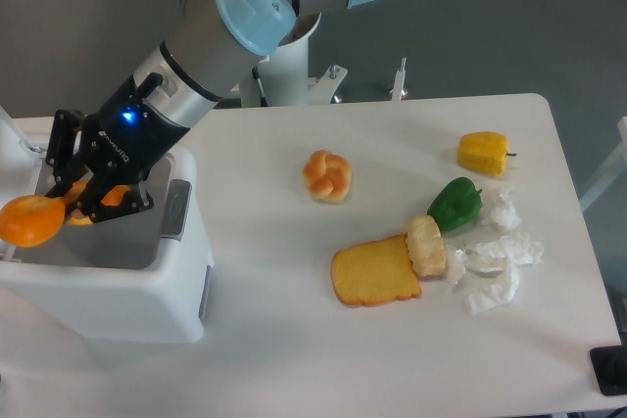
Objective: Place the long bread in the trash can
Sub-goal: 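Lower the long bread into the bin opening, then open the gripper to drop the bread into the bin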
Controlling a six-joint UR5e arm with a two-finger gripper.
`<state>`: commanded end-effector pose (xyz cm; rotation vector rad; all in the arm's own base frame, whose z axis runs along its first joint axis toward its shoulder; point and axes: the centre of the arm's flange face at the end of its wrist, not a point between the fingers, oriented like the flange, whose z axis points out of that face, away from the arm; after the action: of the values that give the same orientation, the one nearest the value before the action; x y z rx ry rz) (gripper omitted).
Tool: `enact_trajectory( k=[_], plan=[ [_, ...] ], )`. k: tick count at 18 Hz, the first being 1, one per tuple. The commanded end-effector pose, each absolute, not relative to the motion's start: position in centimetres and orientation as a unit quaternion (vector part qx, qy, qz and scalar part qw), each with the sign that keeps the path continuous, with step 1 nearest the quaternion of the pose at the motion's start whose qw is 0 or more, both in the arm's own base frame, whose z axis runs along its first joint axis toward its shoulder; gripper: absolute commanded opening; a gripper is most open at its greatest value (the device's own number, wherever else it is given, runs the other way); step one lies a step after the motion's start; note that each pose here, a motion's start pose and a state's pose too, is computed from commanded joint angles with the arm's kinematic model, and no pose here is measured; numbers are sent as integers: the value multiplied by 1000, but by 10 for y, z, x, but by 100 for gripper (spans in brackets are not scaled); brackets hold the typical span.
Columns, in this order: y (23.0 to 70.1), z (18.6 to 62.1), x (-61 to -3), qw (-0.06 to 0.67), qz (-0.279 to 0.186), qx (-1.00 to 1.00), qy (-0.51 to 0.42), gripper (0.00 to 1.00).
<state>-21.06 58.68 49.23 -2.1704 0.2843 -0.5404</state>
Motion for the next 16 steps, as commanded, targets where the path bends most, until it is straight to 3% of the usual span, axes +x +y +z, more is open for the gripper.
enact_trajectory(
  k=[4, 16],
  plan=[
    [587, 492, -211, 429, -216, -869, 116, 69],
    [587, 493, -213, 430, -214, -870, 115, 90]
  ],
)
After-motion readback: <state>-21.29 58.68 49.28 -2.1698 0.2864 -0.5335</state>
